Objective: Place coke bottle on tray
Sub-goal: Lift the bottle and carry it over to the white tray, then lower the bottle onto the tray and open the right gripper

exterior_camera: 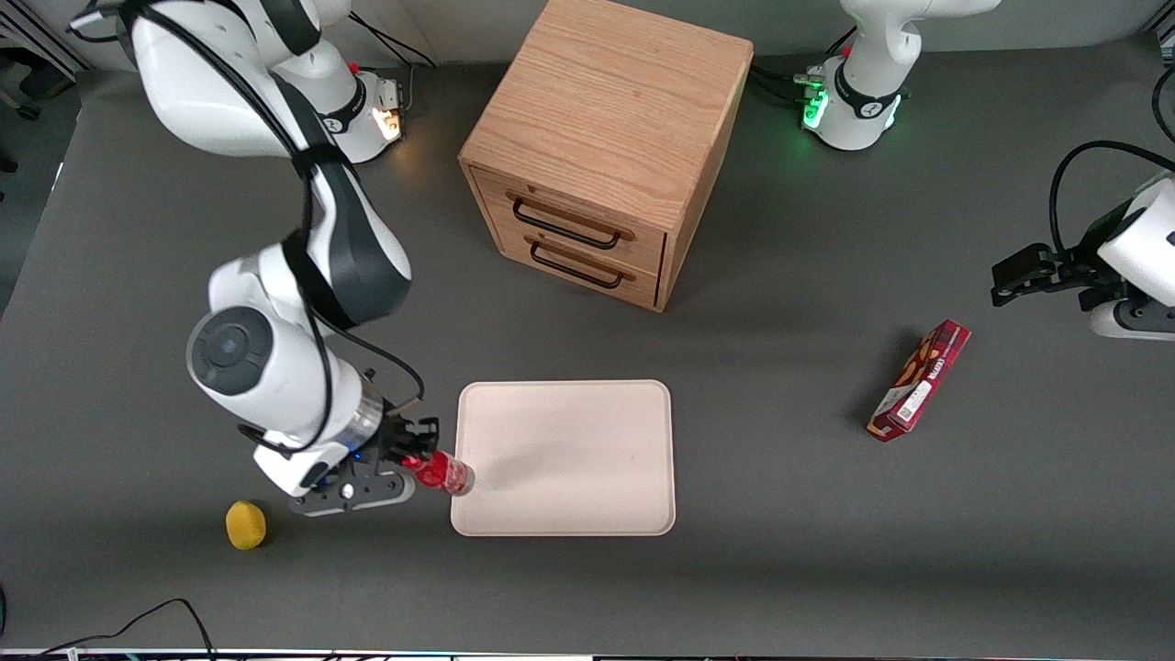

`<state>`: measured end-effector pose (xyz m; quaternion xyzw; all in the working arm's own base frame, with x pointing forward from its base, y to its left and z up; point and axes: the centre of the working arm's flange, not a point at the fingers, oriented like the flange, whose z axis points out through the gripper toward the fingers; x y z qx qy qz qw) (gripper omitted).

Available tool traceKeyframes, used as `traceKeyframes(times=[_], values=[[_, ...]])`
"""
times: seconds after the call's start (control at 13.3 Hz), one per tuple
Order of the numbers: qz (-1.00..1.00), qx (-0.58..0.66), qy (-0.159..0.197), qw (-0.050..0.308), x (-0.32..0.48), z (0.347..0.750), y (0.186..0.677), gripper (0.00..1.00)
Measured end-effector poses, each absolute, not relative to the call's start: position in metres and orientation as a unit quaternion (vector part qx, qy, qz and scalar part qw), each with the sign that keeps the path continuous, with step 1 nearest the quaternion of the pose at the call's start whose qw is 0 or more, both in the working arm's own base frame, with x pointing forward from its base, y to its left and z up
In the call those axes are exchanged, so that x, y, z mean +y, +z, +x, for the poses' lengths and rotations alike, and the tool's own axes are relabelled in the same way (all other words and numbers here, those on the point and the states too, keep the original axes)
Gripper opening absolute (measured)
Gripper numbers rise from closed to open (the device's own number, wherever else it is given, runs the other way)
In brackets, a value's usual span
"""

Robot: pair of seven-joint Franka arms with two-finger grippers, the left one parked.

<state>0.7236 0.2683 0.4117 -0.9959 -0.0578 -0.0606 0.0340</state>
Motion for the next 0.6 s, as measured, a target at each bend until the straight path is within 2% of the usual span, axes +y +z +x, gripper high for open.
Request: traceKeyframes(times=[0.3, 0.6], values=[[-0.994, -0.058, -0.082, 0.033, 0.286, 0.733, 0.371, 0.31], [-0.995, -0.062, -0.074, 0.028, 0.293, 0.731, 0.352, 0.31]])
